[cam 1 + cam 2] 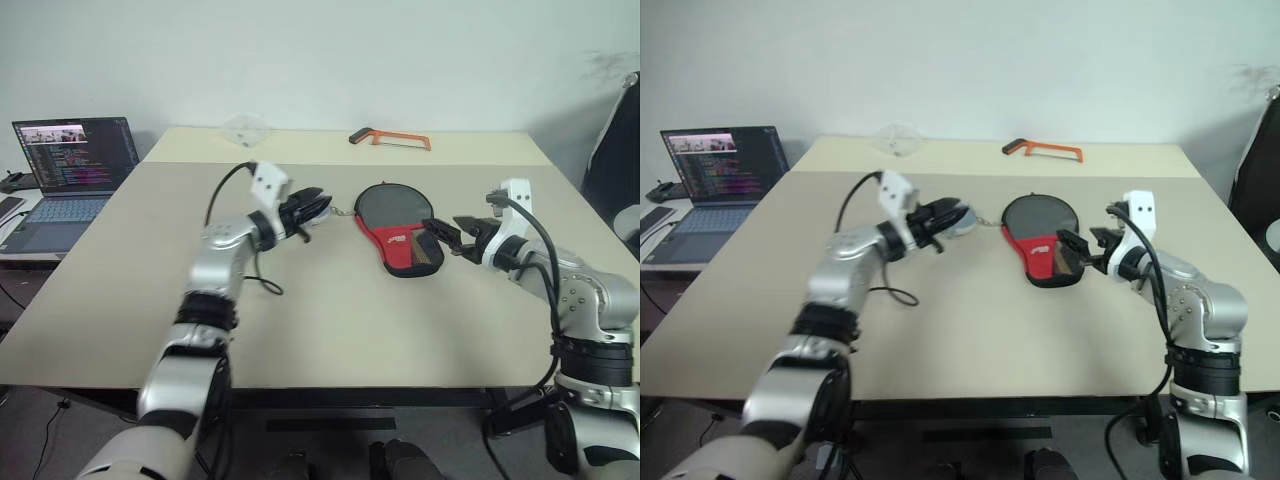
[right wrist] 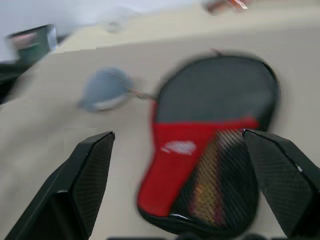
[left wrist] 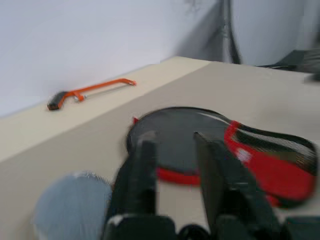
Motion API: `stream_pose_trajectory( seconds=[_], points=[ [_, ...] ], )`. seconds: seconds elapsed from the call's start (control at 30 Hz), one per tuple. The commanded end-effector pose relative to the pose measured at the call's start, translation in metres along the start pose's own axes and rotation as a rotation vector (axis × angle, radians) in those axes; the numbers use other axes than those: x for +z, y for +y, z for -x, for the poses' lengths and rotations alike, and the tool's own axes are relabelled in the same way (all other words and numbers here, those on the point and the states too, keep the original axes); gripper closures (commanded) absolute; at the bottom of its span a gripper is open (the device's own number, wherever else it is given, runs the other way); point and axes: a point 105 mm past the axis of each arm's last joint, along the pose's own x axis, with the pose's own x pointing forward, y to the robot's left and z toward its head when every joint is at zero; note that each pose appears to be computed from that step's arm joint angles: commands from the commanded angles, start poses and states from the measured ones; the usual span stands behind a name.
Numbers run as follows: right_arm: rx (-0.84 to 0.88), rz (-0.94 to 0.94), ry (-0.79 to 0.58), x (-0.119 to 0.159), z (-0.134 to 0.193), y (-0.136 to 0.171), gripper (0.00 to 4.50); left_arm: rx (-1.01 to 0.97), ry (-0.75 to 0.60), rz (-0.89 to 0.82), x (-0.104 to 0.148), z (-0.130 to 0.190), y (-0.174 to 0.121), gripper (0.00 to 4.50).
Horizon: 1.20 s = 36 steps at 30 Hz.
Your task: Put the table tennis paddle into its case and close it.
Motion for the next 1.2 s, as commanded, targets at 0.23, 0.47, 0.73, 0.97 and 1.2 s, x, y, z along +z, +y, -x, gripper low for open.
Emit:
stream_pose_trajectory(
  seconds=[0.23, 0.47, 0.73, 0.97, 1.2],
  points=[
    [-0.113, -0.386, 0.002, -0.002, -0.013, -0.032, 0.0, -0.094, -0.011, 0.062, 0.029, 0.058, -0.018, 0.03],
    [-0.174, -0.512, 0.11, -0.029, -0.027, -0.039, 0.0, -0.046, 0.118, -0.008, 0.008, 0.077, -0.019, 0.03],
    [-0.12, -0.538, 0.185, -0.048, -0.042, -0.02, 0.0, -0.053, 0.15, -0.017, 0.003, 0.08, -0.025, 0.03],
    [-0.03, -0.533, 0.203, -0.052, -0.054, 0.01, 0.0, -0.04, 0.118, -0.017, 0.006, 0.069, -0.029, 0.03],
    [-0.01, -0.554, 0.196, -0.051, -0.057, 0.015, 0.0, -0.057, 0.117, -0.011, 0.004, 0.066, -0.033, 0.03]
  ],
)
